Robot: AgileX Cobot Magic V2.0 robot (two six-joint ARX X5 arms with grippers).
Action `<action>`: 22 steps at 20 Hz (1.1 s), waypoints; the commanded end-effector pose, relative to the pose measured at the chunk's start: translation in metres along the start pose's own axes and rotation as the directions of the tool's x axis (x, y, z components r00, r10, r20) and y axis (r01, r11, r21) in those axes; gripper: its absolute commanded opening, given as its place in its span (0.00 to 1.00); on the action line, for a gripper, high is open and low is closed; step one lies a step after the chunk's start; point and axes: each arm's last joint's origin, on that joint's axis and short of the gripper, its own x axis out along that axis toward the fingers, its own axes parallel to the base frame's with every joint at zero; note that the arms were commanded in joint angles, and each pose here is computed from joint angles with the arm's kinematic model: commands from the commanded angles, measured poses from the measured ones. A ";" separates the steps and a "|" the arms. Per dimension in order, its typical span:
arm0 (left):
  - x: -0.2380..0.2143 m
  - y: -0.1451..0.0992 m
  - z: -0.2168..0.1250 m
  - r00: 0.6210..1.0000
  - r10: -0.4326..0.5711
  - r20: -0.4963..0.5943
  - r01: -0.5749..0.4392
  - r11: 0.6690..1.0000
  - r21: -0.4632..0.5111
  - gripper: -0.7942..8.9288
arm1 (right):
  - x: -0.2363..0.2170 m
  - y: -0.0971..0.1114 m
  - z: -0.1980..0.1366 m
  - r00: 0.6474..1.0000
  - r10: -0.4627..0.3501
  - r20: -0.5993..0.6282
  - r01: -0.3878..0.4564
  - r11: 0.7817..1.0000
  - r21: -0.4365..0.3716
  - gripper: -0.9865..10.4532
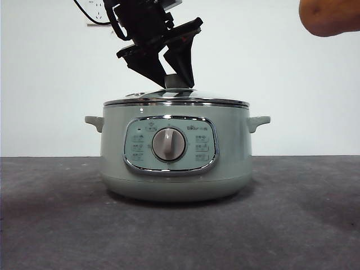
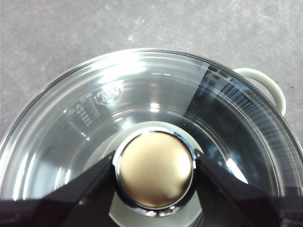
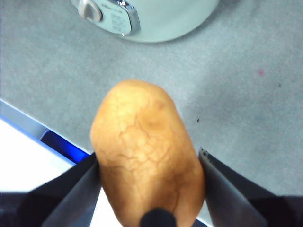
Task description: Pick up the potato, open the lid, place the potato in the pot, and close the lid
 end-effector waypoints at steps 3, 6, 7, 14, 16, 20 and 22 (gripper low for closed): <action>-0.022 0.002 0.011 0.998 0.022 0.057 -0.022 1.000 0.010 0.07 | 0.001 0.004 0.013 0.994 0.026 0.103 -0.030 0.999 0.034 0.08; -0.055 0.007 0.024 0.988 0.043 0.145 -0.044 0.999 0.001 0.07 | 0.008 0.006 0.033 0.992 0.014 0.128 -0.022 0.998 0.062 0.08; -0.066 0.010 0.026 0.982 0.072 0.172 -0.072 0.997 -0.007 0.07 | 0.012 0.006 0.043 0.993 0.008 0.119 -0.015 0.998 0.062 0.08; -0.118 0.062 0.018 0.948 0.262 0.182 -0.251 0.964 -0.084 0.07 | 0.057 0.008 0.127 0.997 0.028 0.072 -0.028 1.000 -0.002 0.08; -0.123 0.081 0.012 0.940 0.307 0.151 -0.290 0.949 -0.124 0.07 | 0.076 0.007 0.150 0.998 0.037 0.043 -0.037 0.999 -0.015 0.08; -0.134 0.116 0.001 0.914 0.389 0.116 -0.363 0.911 -0.196 0.07 | 0.124 0.004 0.186 0.999 0.036 -0.010 -0.036 0.999 -0.029 0.08; -0.139 0.131 -0.004 0.900 0.424 0.101 -0.394 0.890 -0.227 0.07 | 0.151 0.003 0.197 0.998 0.032 -0.048 -0.035 0.998 -0.045 0.08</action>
